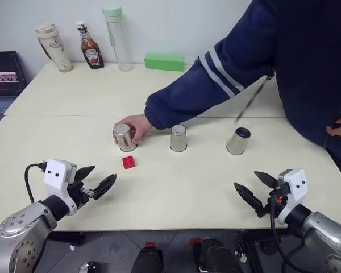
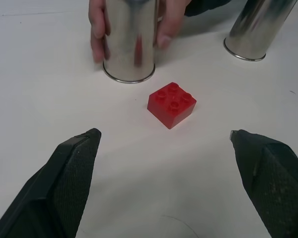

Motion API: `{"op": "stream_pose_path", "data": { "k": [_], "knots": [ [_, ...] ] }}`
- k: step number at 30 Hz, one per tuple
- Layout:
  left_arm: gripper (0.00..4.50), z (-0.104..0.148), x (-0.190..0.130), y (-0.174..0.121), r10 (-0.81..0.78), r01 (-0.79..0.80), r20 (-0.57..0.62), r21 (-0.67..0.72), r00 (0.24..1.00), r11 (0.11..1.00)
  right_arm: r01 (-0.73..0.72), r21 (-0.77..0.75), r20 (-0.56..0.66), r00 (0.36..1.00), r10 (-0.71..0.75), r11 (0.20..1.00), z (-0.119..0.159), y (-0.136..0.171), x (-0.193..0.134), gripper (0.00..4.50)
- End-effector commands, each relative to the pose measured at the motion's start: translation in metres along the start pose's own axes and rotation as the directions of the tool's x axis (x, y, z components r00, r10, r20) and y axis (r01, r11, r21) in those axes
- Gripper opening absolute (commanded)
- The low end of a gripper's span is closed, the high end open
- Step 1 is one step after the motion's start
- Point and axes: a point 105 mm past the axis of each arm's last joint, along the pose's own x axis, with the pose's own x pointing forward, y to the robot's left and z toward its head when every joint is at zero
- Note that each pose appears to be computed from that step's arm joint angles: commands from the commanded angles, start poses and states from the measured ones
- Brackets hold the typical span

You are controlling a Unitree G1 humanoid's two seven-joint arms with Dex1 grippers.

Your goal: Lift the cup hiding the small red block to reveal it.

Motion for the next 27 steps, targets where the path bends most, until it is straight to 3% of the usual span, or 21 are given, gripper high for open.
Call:
{"op": "stream_pose_path", "data": {
  "k": [1, 27],
  "knots": [
    [4.46, 0.0078, 0.0003, -0.0030, -0.011, 0.010, 0.029, 0.029, 1.000, 1.000, 0.003, -0.020, 0.030, 1.000, -0.002, 1.000, 0.0066, 0.0001, -0.0011, 4.50],
    [4.46, 0.0070, 0.0030, -0.0017, -0.012, 0.011, 0.021, 0.031, 1.000, 0.999, 0.010, -0.019, 0.035, 0.999, -0.009, 1.000, 0.0052, -0.0002, 0.0002, 4.50]
  ]
}}
